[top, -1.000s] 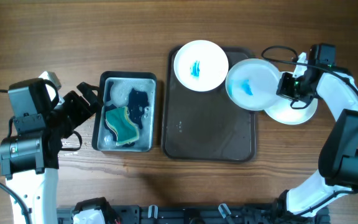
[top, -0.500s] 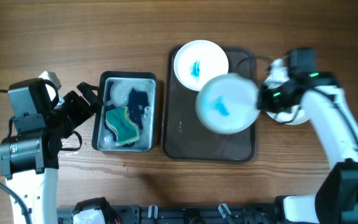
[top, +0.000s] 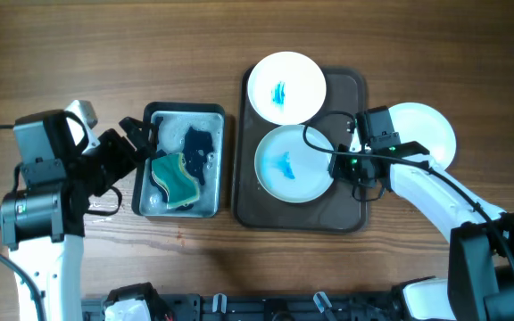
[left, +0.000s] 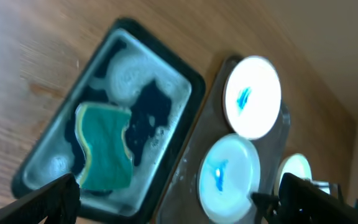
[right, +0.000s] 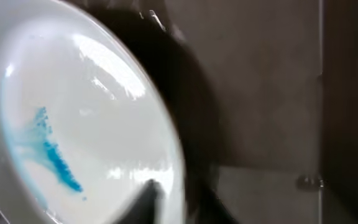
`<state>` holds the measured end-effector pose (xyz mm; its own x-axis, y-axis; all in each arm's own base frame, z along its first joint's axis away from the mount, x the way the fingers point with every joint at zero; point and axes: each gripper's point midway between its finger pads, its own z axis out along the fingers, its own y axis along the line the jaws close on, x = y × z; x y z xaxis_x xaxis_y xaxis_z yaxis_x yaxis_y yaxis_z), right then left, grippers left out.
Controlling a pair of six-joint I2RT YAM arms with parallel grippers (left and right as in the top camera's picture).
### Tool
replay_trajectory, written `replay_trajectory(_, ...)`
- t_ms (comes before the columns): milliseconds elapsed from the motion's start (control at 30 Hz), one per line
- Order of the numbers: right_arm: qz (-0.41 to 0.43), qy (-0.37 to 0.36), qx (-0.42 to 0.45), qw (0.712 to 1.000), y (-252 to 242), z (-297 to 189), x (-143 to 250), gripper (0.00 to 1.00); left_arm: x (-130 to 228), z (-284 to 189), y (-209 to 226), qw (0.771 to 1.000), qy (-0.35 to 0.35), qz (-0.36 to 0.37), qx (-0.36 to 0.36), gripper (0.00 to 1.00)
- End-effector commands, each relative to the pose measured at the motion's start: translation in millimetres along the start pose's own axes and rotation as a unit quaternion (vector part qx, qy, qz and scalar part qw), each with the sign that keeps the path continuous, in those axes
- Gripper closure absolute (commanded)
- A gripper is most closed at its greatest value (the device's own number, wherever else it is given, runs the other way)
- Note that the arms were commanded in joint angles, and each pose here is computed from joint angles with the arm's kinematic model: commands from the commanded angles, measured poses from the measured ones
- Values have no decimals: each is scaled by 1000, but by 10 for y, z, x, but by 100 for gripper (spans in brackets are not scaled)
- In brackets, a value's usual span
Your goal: Clean dirty plates on tray and stack at the side
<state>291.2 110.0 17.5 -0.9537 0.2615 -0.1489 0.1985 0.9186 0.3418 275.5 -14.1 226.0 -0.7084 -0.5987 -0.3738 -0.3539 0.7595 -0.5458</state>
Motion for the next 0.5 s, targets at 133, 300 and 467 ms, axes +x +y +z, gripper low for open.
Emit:
replay_trajectory(133,-117,-35,16,992,66,-546,-319,61,495,427,-135,989,136,64,-16,2)
replay_trajectory(300,-139,-53,11,989,126,-763,-311,63,797,814,464,957,174,-9,-232,35)
replay_trajectory(467,-136,-42,14,990,99,-761,-258,66,1095,1248,864,931,217,-37,-292,43)
